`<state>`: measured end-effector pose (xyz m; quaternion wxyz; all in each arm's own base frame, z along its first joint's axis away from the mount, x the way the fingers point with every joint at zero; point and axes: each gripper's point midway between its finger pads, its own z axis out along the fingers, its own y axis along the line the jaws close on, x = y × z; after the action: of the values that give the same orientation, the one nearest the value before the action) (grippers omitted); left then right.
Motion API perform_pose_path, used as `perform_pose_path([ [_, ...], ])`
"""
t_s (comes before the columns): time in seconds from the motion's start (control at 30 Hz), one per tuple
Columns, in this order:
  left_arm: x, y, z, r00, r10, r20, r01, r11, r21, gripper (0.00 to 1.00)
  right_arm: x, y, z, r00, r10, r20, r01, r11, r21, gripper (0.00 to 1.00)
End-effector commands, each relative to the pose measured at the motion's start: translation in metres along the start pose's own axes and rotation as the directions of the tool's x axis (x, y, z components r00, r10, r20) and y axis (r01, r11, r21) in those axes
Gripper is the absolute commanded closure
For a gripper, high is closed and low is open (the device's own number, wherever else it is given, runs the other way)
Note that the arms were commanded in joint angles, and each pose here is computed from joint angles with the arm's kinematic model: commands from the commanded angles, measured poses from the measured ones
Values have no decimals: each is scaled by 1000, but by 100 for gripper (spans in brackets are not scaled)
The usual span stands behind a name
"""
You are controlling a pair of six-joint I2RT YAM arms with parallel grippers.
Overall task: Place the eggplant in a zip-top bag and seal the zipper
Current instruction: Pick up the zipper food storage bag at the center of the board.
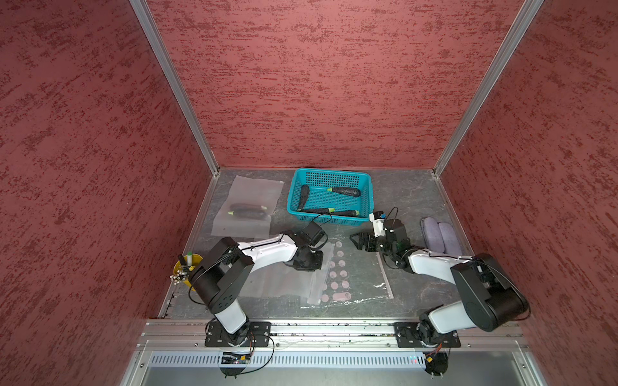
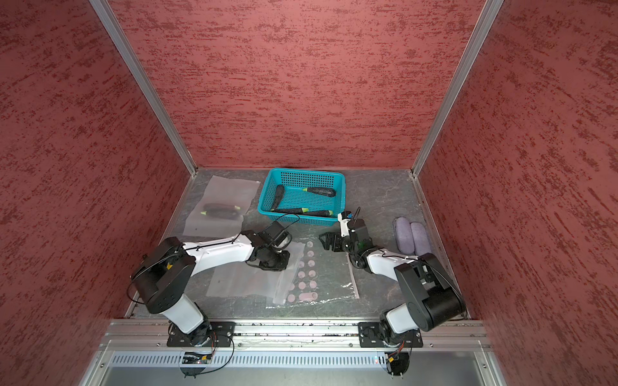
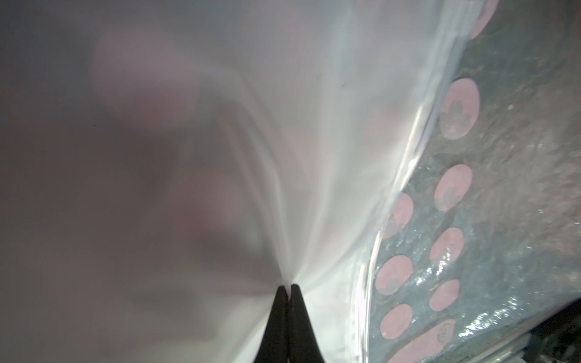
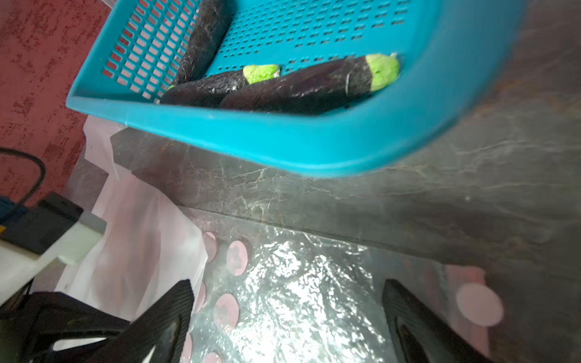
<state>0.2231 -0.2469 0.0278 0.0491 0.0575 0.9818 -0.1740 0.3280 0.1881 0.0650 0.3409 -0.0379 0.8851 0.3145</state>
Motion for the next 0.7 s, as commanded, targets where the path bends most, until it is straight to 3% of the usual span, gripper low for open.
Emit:
perform_pose_path([
  [0.0, -15, -17, -21, 997, -64, 51, 56, 987, 149, 100, -6, 26, 1, 1000, -5, -8, 4, 992, -123, 7],
  [0.27, -38, -18, -56, 968, -214, 132, 160, 930, 332, 100, -2, 63, 4, 999, -13, -32, 4, 964, -266, 13],
  [0.53, -49, -8, -73, 941, -256, 221, 175, 928, 329, 100, -9, 115, 4, 999, -27, -23, 15, 905, -426, 23],
  [0.67, -53, -6, -79, 931, -262, 255, 172, 929, 328, 100, -5, 127, 12, 998, -36, -43, 13, 894, -447, 38],
])
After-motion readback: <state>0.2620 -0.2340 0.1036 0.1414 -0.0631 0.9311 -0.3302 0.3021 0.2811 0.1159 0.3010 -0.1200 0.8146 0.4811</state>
